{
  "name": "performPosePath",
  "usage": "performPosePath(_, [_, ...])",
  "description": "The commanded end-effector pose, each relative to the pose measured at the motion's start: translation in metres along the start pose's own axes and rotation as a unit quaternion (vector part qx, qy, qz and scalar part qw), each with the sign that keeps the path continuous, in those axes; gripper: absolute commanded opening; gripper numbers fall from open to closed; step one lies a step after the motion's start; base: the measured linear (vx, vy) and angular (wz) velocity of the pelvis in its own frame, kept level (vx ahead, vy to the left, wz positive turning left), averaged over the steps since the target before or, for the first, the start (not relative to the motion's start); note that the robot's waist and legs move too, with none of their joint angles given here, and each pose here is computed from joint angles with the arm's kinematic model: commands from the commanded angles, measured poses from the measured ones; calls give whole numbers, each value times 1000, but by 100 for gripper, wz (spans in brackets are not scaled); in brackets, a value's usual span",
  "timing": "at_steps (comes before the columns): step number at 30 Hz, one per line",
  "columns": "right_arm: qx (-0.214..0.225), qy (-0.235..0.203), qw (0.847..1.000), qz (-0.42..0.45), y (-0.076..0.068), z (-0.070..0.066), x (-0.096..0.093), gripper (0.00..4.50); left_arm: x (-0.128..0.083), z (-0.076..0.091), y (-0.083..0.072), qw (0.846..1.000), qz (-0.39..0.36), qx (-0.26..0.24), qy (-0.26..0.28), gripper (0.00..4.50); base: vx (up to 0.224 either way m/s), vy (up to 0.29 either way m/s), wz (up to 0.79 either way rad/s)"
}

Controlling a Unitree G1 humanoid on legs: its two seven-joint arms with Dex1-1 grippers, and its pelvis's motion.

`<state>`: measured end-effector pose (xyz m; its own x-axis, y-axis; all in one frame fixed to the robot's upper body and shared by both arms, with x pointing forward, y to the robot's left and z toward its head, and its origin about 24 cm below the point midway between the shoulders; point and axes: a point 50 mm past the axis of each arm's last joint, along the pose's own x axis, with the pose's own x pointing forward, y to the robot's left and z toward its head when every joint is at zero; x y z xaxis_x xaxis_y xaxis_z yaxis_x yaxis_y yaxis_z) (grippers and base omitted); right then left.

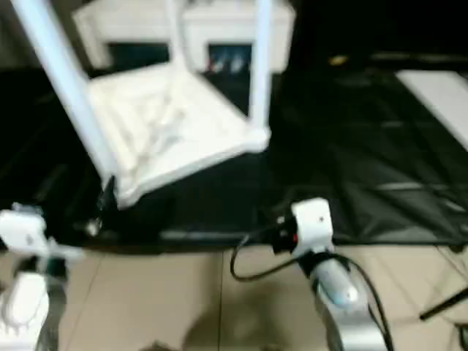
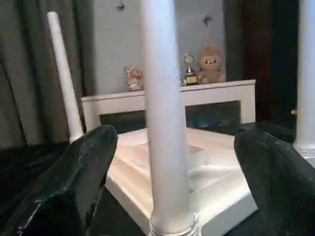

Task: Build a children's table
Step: Rotate table base

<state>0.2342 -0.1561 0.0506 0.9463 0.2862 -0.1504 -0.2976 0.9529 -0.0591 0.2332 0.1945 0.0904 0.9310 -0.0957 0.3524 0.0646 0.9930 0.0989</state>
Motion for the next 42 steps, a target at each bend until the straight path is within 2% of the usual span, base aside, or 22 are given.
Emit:
performPosePath(1, [2, -2, 1000, -2, -1, 2, 0, 388, 13, -1, -6, 1000, -21, -5, 15, 436, -57, 23, 5])
performPosePath(5, [5, -5, 1000, -1, 0, 2, 2, 388, 26, -4, -7, 999, -22, -7, 32, 436, 0, 0, 0])
performPosePath(8, [6, -7, 1000, 4, 3, 3, 5, 388, 38, -14, -8, 997, -14, -17, 74, 436, 0, 0, 0])
performPosePath(10, [6, -8, 1000, 8, 4, 4, 7, 388, 43, -20, -7, 995, -6, -5, 99, 436, 0, 0, 0])
performPosePath(13, [2, -13, 1000, 18, 6, 7, 10, 388, 52, -27, 2, 991, 42, 10, 126, 436, 0, 0, 0])
performPosePath(16, [0, -17, 999, 28, 8, 9, 10, 388, 56, -28, 5, 989, 64, 3, 133, 436, 22, -1, -1])
performPosePath(17, [10, -22, 998, 65, 12, 11, 8, 388, 57, -27, 5, 989, 72, 3, 132, 436, 0, 0, 0])
performPosePath(20, [18, -24, 995, 92, 14, 13, 7, 388, 58, -26, 4, 989, 75, -2, 131, 436, 0, 0, 0])
performPosePath(21, [33, -25, 991, 128, 17, 15, 3, 388, 58, -26, 3, 988, 76, -3, 131, 436, 0, 0, 0])
performPosePath(23, [29, -21, 978, 206, 21, 19, -5, 388, 57, -24, 1, 989, 82, -12, 124, 436, 0, 0, 0])
performPosePath(26, [25, -15, 969, 243, 20, 21, -9, 388, 60, -24, -4, 990, 72, -25, 121, 436, 0, 0, 0])
performPosePath(27, [25, -7, 960, 280, 17, 24, -13, 388, 69, -23, -17, 991, 32, -58, 117, 436, 0, 0, 0])
performPosePath(28, [28, -2, 954, 298, 16, 25, -15, 388, 74, -22, -25, 991, 1, -69, 114, 436, 0, 0, 0])
performPosePath(29, [28, -2, 954, 298, 16, 25, -15, 388, 74, -22, -25, 991, 1, -69, 114, 436, 0, 0, 0])
performPosePath(30, [29, 3, 950, 310, 15, 25, -16, 388, 79, -22, -36, 989, -40, -79, 118, 436, 0, 0, 0])
performPosePath(32, [17, 11, 949, 315, 13, 26, -14, 388, 88, -23, -56, 982, -115, -78, 130, 436, 0, 0, 0])
performPosePath(33, [17, 11, 949, 315, 13, 26, -14, 388, 88, -23, -56, 982, -115, -78, 130, 436, 0, 0, 0])
performPosePath(34, [4, 13, 952, 305, 11, 25, -10, 388, 95, -26, -76, 969, -186, -72, 145, 436, 0, 0, 0])
performPosePath(35, [1, 14, 954, 300, 10, 25, -9, 388, 98, -27, -84, 964, -208, -66, 152, 436, 0, 0, 0])
performPosePath(38, [-8, 17, 959, 282, 7, 24, -5, 388, 109, -30, -101, 955, -242, -48, 164, 436, 0, 0, 0])
performPosePath(39, [-8, 17, 959, 282, 7, 24, -5, 388, 109, -30, -101, 955, -242, -48, 164, 436, 0, 0, 0])
performPosePath(42, [-11, 28, 965, 261, 7, 20, -3, 388, 135, -26, -129, 956, -253, -13, 150, 436, 0, 0, 0])
